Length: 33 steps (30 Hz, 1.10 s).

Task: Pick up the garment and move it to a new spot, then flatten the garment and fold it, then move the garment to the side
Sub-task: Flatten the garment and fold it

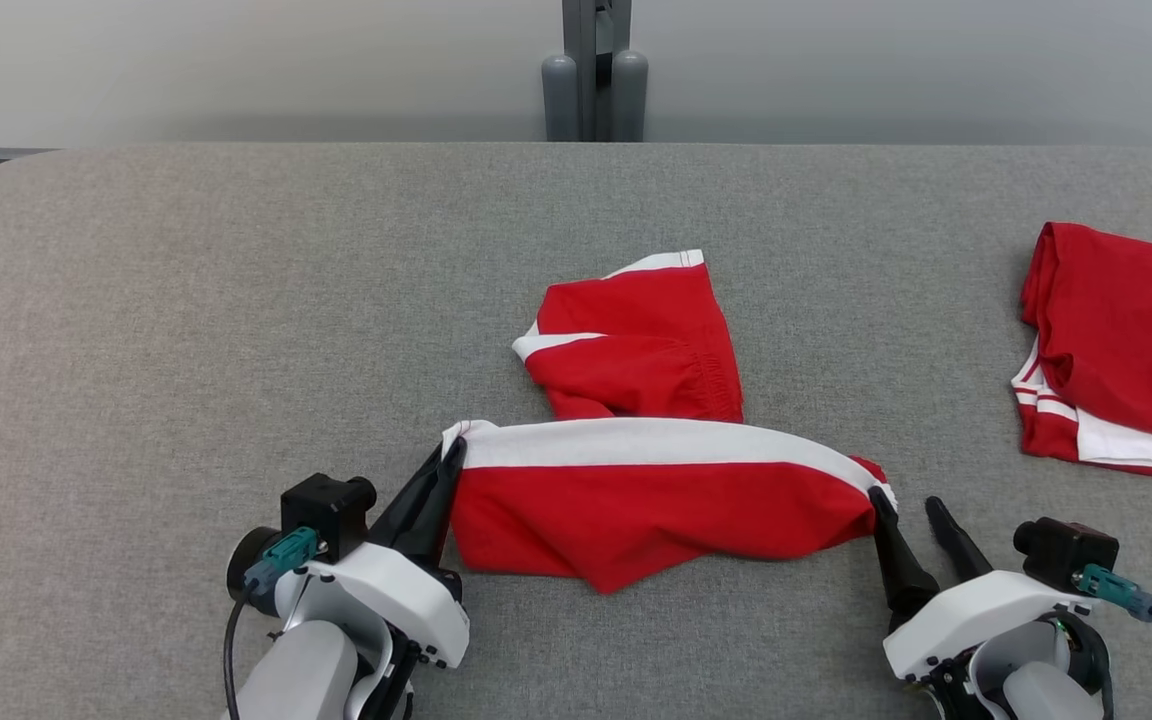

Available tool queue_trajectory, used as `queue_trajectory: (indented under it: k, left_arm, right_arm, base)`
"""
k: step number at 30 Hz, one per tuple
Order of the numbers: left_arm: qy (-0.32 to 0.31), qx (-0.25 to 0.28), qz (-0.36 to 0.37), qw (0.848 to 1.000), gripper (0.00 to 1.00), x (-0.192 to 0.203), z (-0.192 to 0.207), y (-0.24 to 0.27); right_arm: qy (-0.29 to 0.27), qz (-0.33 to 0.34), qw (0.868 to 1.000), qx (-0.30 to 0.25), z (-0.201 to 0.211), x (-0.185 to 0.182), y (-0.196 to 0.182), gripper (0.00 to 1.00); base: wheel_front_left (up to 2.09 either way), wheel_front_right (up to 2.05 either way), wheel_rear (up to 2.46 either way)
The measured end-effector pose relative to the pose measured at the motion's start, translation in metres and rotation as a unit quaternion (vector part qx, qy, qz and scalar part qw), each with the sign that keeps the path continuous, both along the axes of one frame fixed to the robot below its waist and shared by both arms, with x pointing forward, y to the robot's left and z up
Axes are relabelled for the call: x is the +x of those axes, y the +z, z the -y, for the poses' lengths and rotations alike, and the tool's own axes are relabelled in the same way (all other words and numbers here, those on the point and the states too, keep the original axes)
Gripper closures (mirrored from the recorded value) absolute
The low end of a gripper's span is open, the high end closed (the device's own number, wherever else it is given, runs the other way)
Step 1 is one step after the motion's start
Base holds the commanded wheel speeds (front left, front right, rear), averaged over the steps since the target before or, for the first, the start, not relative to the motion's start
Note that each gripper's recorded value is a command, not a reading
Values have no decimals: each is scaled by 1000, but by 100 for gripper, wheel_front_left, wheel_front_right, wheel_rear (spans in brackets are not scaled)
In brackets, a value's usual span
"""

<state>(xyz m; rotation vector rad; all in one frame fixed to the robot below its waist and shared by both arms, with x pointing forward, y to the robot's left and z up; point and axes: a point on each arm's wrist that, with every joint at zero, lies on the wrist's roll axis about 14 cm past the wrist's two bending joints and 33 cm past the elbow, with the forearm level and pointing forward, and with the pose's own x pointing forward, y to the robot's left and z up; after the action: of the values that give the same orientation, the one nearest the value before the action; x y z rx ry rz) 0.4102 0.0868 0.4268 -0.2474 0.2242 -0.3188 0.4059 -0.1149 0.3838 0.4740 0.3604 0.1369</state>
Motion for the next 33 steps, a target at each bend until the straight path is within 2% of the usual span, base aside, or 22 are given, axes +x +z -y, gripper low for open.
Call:
queue_trajectory:
  k: [9, 10, 13, 21, 28, 30, 33]
  left_arm:
    - [2, -1, 0, 1000, 100, -2, 1, 1]
    - [2, -1, 0, 1000, 100, -3, 1, 1]
    - [3, 0, -1, 1000, 100, -4, 0, 0]
    - [9, -1, 1, 1000, 100, -4, -3, 2]
    - [21, -4, 35, 999, 100, 0, -10, 24]
    - [20, -3, 59, 998, 100, 0, -9, 39]
    - [22, -2, 94, 995, 100, 1, -11, 62]
  right_arm:
    - [28, 1, 1000, -2, -11, -1, 2, 0]
    - [31, 1, 1000, -3, -11, -1, 2, 34]
    - [39, 1, 999, -7, -13, -2, 1, 100]
    - [49, 11, 999, -14, -13, 1, 7, 100]
    - [57, 68, 995, -42, -6, 14, 39, 100]
    - [88, 121, 984, -93, -4, 24, 67, 100]
    - [103, 179, 969, -135, -1, 35, 103, 100]
  base:
    - [0, 0, 0]
    - [0, 0, 0]
    - [0, 0, 0]
    - [0, 0, 0]
    - [0, 0, 0]
    - [0, 0, 0]
    - [0, 0, 0]
